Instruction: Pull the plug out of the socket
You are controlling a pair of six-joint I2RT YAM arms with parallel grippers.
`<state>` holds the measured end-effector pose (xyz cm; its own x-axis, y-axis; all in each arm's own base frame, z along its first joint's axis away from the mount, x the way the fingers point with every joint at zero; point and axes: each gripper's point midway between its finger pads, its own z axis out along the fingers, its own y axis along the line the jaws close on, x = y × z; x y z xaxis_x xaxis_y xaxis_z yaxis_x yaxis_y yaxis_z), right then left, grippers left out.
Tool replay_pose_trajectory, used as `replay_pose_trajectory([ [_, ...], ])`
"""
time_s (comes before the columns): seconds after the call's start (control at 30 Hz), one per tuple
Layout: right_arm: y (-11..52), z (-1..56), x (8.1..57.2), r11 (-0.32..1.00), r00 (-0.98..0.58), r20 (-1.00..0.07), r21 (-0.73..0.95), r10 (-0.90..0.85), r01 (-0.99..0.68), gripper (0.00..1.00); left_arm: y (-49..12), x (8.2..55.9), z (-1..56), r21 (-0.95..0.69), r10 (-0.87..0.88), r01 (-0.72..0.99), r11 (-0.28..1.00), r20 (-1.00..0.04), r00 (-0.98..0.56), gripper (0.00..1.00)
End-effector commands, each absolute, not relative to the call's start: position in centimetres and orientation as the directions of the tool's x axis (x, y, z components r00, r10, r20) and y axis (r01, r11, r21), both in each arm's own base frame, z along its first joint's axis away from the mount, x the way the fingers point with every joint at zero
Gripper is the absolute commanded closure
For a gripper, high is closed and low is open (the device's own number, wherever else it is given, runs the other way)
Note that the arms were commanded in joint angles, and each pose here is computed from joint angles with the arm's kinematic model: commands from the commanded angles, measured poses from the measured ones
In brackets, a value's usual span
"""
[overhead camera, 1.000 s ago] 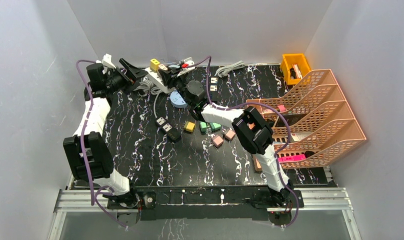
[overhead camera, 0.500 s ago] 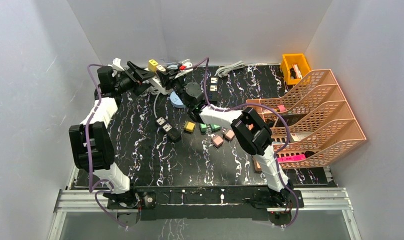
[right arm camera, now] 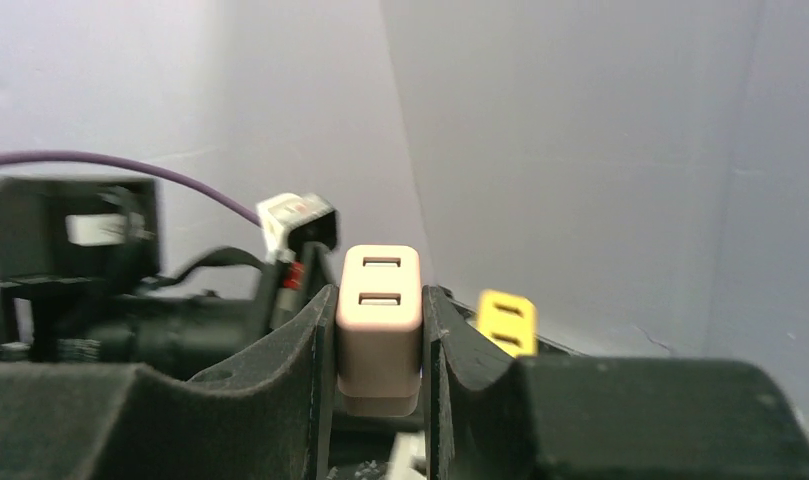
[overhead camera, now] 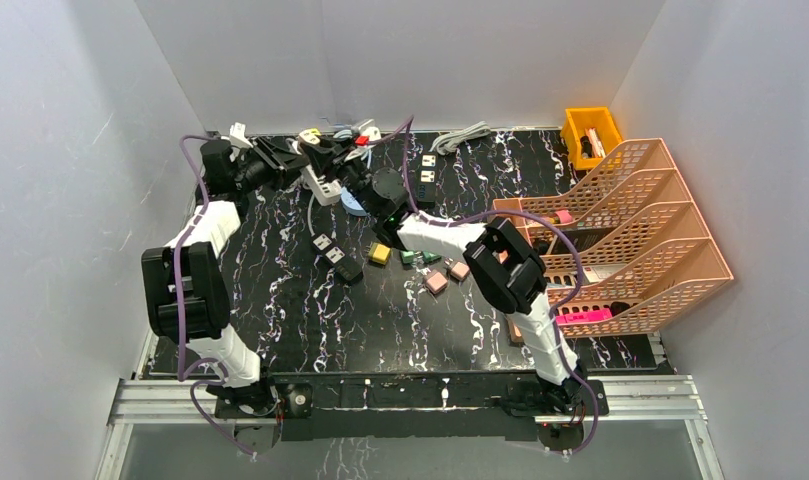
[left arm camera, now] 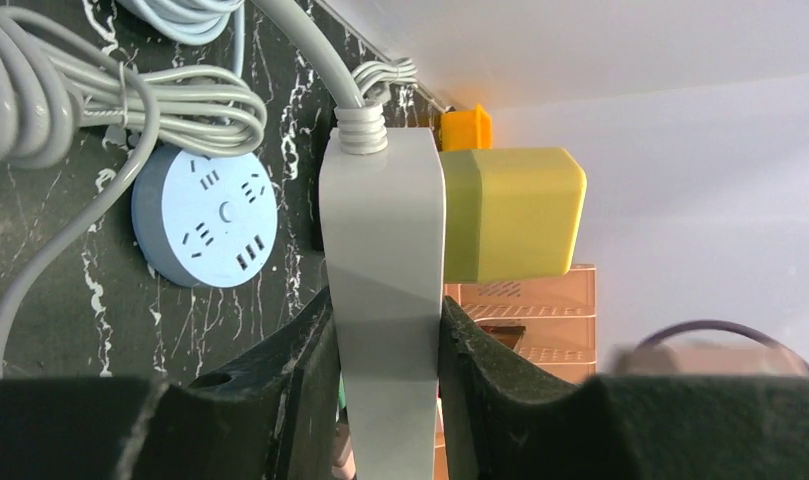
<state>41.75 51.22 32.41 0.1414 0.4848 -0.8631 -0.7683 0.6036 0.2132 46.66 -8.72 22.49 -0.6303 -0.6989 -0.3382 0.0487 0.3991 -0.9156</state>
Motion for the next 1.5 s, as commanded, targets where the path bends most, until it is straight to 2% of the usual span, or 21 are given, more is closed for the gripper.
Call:
replay_pose_trajectory([
  [0.0,49.0,42.2,37.6,0.474,0.191,-0.752,0.178,0.631,-0.862,1.0,-8.3,46.4,24.5,-0.884,-0.69,0.104,0.455,-0.424,-0.587,1.0],
  [0.1,47.3,43.3,36.6,0.386,0.118,-0.748,0.195,0.653,-0.901,1.0,-7.3,46.5,24.0,-0.874,-0.7,0.073,0.48,-0.432,-0.568,1.0],
  [0.3,41.6,41.5,35.6,0.452,0.084,-0.817,0.228,0.571,-0.862,1.0,-5.1,46.3,23.6,-0.858,-0.717,0.041,0.513,-0.454,-0.528,1.0],
  [0.4,37.3,36.4,35.9,0.496,-0.058,-0.871,0.332,0.488,-0.802,1.0,-4.1,46.1,23.7,-0.855,-0.726,0.035,0.518,-0.461,-0.51,1.0],
  [0.5,30.9,31.4,35.6,0.568,-0.206,-0.872,0.452,0.443,-0.688,1.0,-3.4,45.9,23.8,-0.853,-0.729,0.036,0.521,-0.467,-0.5,1.0],
  [0.57,26.8,28.0,34.4,0.628,-0.275,-0.846,0.525,0.457,-0.574,1.0,-3.1,45.8,23.9,-0.849,-0.73,0.039,0.528,-0.476,-0.49,1.0],
  [0.7,21.0,23.5,30.9,0.736,-0.348,-0.82,0.565,0.453,-0.374,1.0,-2.8,45.5,24.3,-0.842,-0.728,0.048,0.537,-0.491,-0.479,1.0],
  [0.83,19.0,19.8,27.3,0.74,-0.461,-0.754,0.62,0.468,-0.262,1.0,-2.7,45.6,24.7,-0.839,-0.726,0.061,0.541,-0.502,-0.47,1.0],
  [0.97,18.5,13.4,24.8,0.703,-0.607,-0.584,0.709,0.539,-0.058,1.0,-2.9,45.6,24.7,-0.844,-0.724,0.072,0.532,-0.498,-0.477,1.0],
  [1.13,18.2,5.3,21.9,0.68,-0.719,-0.381,0.712,0.582,0.173,1.0,-3.3,45.3,24.8,-0.847,-0.717,0.087,0.524,-0.494,-0.492,1.0],
  [1.2,18.1,3.9,21.3,0.692,-0.728,-0.362,0.69,0.582,0.211,1.0,-3.4,45.2,25.1,-0.846,-0.711,0.095,0.525,-0.497,-0.497,1.0],
  [1.37,17.4,3.5,21.7,0.718,-0.707,-0.402,0.662,0.583,0.216,1.0,-3.5,44.9,25.5,-0.845,-0.711,0.103,0.524,-0.501,-0.493,1.0],
  [1.4,17.4,3.5,21.8,0.724,-0.705,-0.411,0.657,0.578,0.211,0.97,-3.5,44.9,25.6,-0.846,-0.711,0.105,0.523,-0.501,-0.493,1.0],
  [1.43,17.5,3.8,22.1,0.729,-0.703,-0.425,0.656,0.57,0.194,0.84,-3.5,44.9,25.6,-0.846,-0.711,0.105,0.523,-0.501,-0.493,1.0],
  [1.47,17.7,4.2,22.4,0.737,-0.703,-0.444,0.654,0.555,0.169,0.64,-3.5,44.9,25.6,-0.845,-0.711,0.106,0.524,-0.503,-0.491,1.0],
])
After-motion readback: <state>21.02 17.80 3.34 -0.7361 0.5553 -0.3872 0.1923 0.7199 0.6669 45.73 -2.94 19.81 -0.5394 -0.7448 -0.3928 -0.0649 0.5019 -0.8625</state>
